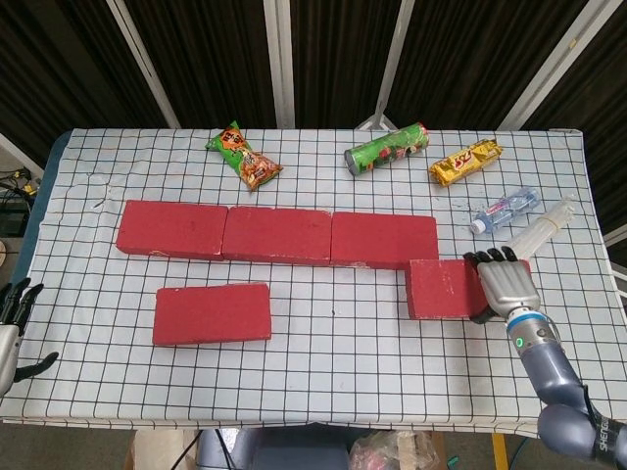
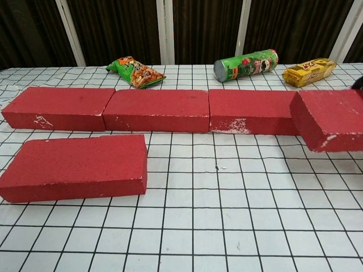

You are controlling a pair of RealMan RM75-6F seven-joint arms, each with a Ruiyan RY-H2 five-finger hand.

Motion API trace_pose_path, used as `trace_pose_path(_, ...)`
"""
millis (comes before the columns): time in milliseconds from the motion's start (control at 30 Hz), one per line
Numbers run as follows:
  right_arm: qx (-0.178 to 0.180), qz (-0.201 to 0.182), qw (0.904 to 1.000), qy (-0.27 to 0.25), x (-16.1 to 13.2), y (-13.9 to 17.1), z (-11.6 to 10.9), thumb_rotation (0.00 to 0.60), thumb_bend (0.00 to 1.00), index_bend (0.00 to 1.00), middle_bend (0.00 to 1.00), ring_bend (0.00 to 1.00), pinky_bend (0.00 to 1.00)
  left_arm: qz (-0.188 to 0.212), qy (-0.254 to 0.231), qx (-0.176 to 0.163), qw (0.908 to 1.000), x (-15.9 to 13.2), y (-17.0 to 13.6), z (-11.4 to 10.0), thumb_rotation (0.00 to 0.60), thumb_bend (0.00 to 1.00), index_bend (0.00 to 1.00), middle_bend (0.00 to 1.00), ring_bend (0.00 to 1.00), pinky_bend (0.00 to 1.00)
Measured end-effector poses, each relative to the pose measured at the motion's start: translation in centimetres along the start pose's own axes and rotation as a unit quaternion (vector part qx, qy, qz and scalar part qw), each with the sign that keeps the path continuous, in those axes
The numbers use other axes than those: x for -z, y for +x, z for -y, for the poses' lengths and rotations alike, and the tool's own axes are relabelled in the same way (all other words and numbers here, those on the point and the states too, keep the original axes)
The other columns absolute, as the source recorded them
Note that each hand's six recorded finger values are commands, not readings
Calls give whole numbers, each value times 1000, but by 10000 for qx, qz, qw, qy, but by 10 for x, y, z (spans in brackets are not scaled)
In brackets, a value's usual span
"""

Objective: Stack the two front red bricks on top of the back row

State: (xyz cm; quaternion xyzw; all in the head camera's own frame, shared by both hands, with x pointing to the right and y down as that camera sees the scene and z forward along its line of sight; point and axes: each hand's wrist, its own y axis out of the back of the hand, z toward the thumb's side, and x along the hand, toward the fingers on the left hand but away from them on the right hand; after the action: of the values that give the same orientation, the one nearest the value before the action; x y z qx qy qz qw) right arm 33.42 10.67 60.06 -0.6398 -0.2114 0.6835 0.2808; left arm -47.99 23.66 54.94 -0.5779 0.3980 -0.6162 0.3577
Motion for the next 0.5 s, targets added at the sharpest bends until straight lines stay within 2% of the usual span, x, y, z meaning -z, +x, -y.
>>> trace_pose_path(267,16,-145,9999,-48,-52,-17,-50,600,133,234,287,108,0,-175,-36,44,9998,9,8,1,600,0,111,19,0,0)
trace_pose_path(500,-188,-328,9990,-254,-128,-39,-85,600,133,233,287,108,0,-260,-42,45,9996,13,16,2,600,0,112,19,0,0)
